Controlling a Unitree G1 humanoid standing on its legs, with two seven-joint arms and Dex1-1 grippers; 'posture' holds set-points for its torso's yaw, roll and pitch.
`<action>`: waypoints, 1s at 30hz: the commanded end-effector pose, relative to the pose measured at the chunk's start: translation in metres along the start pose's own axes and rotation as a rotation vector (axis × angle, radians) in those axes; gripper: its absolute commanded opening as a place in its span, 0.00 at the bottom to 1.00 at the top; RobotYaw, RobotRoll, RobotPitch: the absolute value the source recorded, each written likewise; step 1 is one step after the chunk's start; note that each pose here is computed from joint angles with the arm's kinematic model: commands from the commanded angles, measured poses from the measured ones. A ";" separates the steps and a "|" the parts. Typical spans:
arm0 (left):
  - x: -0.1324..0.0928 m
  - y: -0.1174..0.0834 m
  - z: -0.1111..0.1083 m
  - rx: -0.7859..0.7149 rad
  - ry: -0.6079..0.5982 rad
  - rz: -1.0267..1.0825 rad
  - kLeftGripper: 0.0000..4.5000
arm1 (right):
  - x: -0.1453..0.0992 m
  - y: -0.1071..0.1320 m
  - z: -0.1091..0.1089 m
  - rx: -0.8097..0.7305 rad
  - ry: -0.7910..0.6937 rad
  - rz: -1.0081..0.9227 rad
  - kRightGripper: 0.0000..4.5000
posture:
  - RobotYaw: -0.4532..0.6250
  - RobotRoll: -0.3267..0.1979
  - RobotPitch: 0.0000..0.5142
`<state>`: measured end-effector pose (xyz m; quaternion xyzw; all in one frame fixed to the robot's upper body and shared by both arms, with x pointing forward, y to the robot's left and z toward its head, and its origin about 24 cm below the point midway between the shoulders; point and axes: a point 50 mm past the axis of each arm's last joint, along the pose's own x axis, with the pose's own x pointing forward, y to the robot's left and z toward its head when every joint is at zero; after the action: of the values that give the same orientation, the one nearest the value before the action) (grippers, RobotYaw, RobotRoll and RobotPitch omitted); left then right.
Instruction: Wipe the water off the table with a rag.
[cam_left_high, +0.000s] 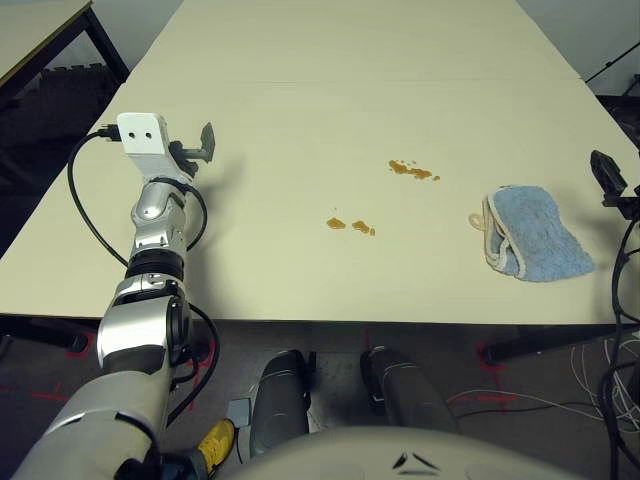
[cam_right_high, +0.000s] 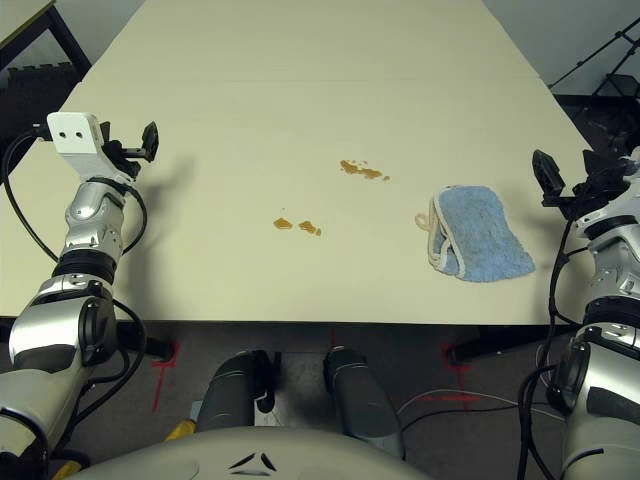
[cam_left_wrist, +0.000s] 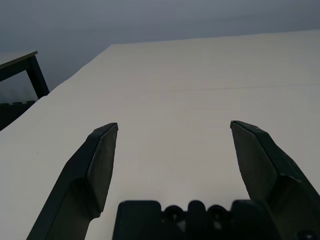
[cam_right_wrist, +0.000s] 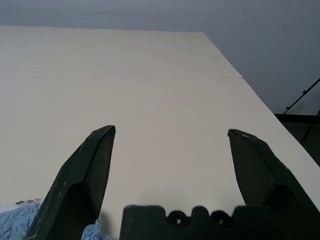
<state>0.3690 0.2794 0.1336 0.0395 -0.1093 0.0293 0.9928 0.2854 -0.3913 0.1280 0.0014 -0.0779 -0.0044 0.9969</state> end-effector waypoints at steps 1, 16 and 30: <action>-0.003 0.003 -0.007 0.012 0.038 0.005 1.00 | -0.003 -0.004 0.000 0.007 -0.009 -0.019 0.99 | 0.14 0.62 0.25; 0.006 -0.017 0.000 -0.053 0.036 -0.175 1.00 | -0.009 -0.005 0.001 0.003 -0.007 -0.019 0.99 | 0.09 0.62 0.28; -0.015 -0.048 0.016 -0.153 0.062 -0.904 1.00 | -0.009 -0.007 0.003 0.003 0.005 -0.030 0.99 | 0.09 0.62 0.29</action>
<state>0.3601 0.2297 0.1447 0.0161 -0.0685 -0.3771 0.9235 0.2783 -0.3954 0.1282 0.0051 -0.0749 -0.0141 0.9971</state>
